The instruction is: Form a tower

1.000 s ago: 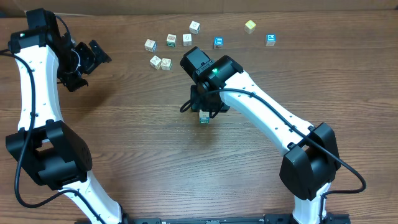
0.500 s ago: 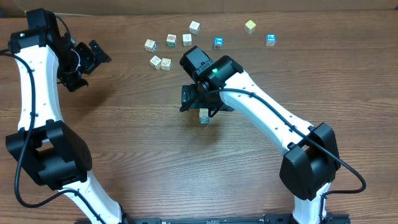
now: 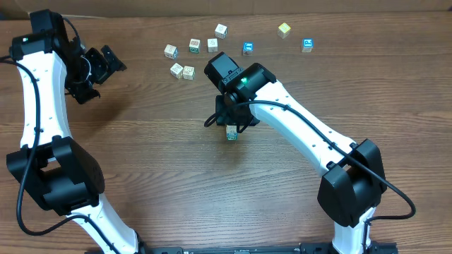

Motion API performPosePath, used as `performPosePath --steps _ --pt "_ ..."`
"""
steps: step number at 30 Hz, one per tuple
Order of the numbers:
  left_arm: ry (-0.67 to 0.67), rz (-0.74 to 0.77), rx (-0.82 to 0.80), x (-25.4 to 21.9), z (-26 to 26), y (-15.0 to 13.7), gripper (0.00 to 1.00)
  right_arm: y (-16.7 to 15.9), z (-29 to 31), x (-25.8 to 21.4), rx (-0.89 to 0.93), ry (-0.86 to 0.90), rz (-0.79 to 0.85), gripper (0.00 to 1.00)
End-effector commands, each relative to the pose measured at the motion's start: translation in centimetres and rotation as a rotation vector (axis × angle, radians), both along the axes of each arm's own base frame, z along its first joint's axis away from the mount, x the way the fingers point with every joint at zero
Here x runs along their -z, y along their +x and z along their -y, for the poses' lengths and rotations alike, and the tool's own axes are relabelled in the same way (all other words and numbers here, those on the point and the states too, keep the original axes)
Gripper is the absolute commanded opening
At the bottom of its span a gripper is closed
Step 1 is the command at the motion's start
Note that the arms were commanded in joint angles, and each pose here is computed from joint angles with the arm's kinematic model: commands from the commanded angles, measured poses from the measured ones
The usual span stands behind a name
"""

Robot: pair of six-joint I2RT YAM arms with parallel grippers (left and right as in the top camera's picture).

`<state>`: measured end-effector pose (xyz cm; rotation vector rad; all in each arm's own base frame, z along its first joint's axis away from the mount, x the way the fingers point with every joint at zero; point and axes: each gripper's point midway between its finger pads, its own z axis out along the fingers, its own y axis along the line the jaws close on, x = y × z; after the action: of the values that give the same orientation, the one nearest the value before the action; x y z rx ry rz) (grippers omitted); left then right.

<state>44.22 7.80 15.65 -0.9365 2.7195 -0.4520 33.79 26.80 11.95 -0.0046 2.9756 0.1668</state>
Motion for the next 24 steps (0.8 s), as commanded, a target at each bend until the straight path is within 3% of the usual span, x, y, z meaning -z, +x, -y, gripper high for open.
performPosePath --steps 1,11,13,15,19,24 --pt "0.004 0.024 0.025 -0.63 0.3 0.33 1.0 0.06 -0.11 0.05 -0.006 -0.005 0.01 0.4" --pt "0.004 0.024 0.025 -0.63 0.3 0.33 1.0 0.15 -0.15 0.02 -0.005 -0.003 0.014 0.39" --pt "0.004 0.024 0.025 -0.63 0.3 0.33 0.99 0.15 -0.15 0.02 -0.005 -0.003 0.014 0.49" --pt "0.004 0.024 0.025 -0.63 0.3 0.33 0.99 0.21 -0.19 0.01 -0.005 -0.001 0.016 0.52" --pt "0.004 0.024 0.025 -0.63 0.3 0.33 1.0 0.3 -0.27 -0.02 -0.005 0.002 0.02 0.51" --pt "0.004 0.024 0.025 -0.63 0.3 0.33 0.99 0.3 -0.27 -0.01 -0.005 0.002 0.02 0.42"
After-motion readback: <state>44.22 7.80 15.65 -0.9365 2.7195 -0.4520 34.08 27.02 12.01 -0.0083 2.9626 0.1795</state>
